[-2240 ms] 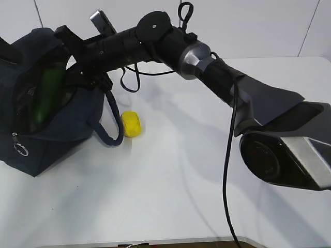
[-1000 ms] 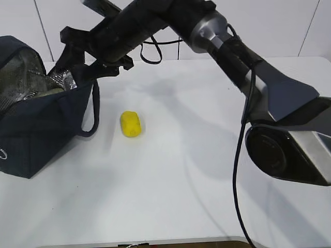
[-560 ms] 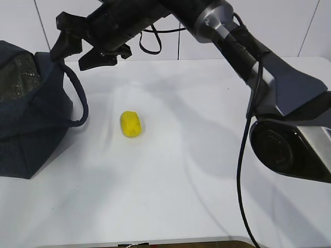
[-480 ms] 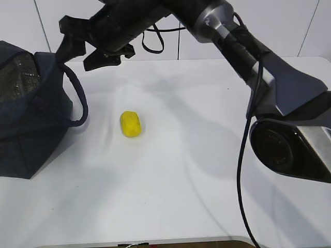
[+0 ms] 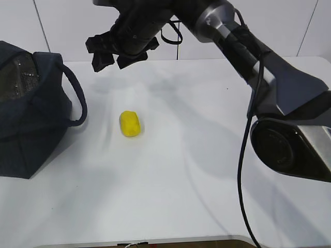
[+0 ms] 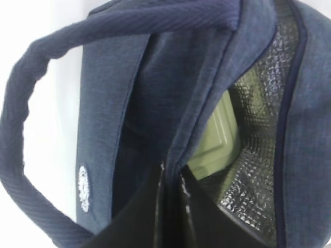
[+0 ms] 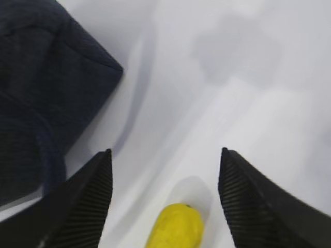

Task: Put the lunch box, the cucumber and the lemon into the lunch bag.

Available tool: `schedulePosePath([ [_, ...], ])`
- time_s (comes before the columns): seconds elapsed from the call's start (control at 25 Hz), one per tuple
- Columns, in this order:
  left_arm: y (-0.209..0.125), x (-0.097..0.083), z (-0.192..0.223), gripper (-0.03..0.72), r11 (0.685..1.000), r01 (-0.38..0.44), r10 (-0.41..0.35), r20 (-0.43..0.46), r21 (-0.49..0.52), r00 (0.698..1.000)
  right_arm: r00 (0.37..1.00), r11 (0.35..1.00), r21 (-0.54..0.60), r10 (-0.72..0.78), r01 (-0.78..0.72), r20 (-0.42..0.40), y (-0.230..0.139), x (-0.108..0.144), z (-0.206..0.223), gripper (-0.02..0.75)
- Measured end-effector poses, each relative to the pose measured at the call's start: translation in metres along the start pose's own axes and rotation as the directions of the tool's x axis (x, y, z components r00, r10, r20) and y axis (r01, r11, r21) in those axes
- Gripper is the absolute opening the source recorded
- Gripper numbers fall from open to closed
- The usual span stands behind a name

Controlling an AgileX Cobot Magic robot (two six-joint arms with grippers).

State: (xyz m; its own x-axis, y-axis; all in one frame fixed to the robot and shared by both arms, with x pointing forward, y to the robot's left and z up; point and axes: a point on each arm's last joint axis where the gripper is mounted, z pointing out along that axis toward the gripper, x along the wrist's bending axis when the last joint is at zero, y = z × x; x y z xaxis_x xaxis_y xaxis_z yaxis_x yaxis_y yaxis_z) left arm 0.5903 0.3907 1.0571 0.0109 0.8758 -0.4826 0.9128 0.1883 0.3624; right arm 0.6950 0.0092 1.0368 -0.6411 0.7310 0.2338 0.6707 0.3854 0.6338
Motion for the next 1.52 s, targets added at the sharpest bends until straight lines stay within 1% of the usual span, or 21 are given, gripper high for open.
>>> schedulePosePath([
  [0.08,0.0,0.0,0.0,-0.013,1.0,0.002,-0.002,0.005,-0.003,1.0,1.0,1.0,0.002,-0.01,0.01,0.017,0.0,-0.002,0.0,0.518],
  [0.24,0.001,-0.002,0.0,-0.013,1.0,0.008,-0.008,0.017,-0.009,1.0,0.994,0.998,0.012,-0.057,0.056,0.091,-0.001,-0.007,0.0,0.51],
  [0.36,0.001,-0.002,0.0,-0.014,1.0,0.01,-0.01,0.017,-0.009,1.0,0.992,0.998,0.013,-0.069,0.068,0.109,0.0,-0.009,-0.001,0.502],
  [0.92,0.0,-0.002,0.0,-0.013,1.0,0.011,-0.01,0.021,-0.005,1.0,0.991,0.997,0.002,-0.076,0.076,0.114,0.003,-0.007,-0.008,0.501],
  [1.08,0.0,-0.002,0.0,-0.013,1.0,0.011,-0.01,0.021,-0.005,1.0,0.992,0.997,0.009,-0.072,0.071,0.106,0.007,-0.002,-0.023,0.501],
  [1.24,0.001,-0.002,0.0,-0.014,1.0,0.011,-0.01,0.021,-0.007,1.0,0.994,0.995,0.086,-0.054,0.046,0.095,0.0,0.001,-0.031,0.501],
  [1.4,0.001,-0.002,0.0,-0.013,1.0,0.011,-0.01,0.02,-0.008,1.0,0.995,0.978,0.207,-0.031,0.01,0.096,-0.02,-0.002,-0.024,0.5],
  [1.52,0.001,-0.002,0.0,-0.014,1.0,0.011,-0.01,0.02,-0.008,1.0,0.995,0.964,0.264,-0.019,-0.007,0.096,-0.031,-0.003,-0.02,0.5],
])
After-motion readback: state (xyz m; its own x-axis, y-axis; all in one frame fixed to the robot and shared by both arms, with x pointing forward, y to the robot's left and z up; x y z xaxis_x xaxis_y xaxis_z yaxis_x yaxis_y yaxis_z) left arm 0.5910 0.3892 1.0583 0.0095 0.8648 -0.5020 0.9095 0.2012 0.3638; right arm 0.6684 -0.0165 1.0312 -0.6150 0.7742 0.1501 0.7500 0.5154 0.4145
